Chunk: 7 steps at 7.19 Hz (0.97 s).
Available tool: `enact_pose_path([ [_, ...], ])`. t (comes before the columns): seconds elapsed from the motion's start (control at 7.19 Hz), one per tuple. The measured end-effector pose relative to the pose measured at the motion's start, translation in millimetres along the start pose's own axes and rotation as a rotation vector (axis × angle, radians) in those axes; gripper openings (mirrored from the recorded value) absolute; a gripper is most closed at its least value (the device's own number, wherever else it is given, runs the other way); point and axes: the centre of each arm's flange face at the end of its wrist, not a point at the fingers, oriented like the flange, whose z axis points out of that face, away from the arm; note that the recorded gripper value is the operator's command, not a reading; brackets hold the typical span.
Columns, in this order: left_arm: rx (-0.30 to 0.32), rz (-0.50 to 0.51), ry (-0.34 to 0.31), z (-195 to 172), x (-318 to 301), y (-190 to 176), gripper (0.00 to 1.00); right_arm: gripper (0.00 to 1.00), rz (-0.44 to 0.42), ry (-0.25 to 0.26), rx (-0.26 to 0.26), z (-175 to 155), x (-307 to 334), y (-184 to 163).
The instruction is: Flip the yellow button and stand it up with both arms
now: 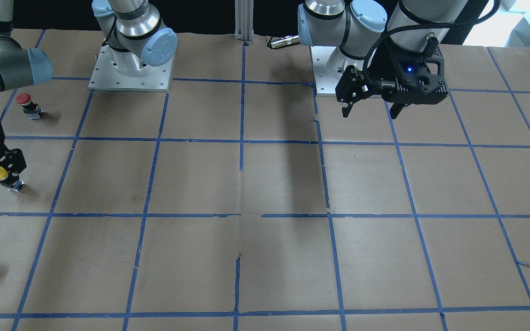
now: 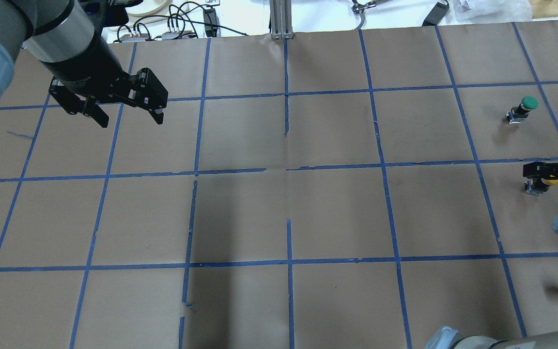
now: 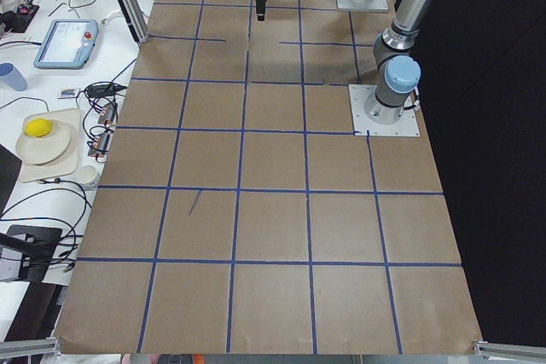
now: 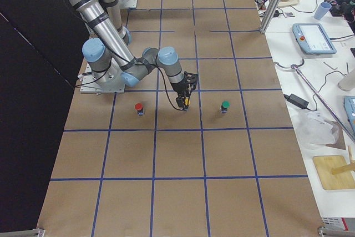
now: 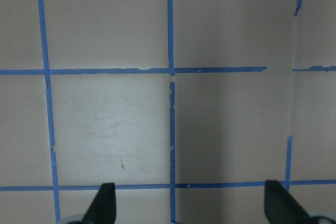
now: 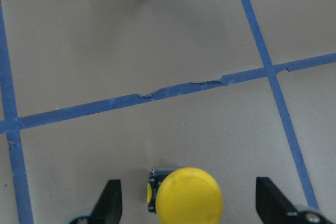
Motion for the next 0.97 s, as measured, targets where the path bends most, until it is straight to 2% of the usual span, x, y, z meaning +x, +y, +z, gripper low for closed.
enact_pose_path([
  [0.14, 0.0, 0.0, 0.0, 0.1, 0.0, -0.1, 1.0, 0.93, 0.005, -0.001, 0.0, -8.1, 1.5, -3.7],
  [0.42, 0.001, 0.0, 0.001, 0.0, 0.1, -0.3, 1.0, 0.96, 0.038, -0.028, -0.046, -40.6, 8.3, -21.6],
  [0.7, 0.002, 0.0, 0.001, -0.3, 0.6, -0.7, 1.0, 1.0, 0.075, -0.079, -0.14, -79.3, 18.3, -55.9],
  [0.97, 0.001, 0.0, 0.001, 0.3, 0.8, -1.0, 1.0, 1.0, 0.071, -0.14, -0.26, -125.5, 5.4, -95.5],
])
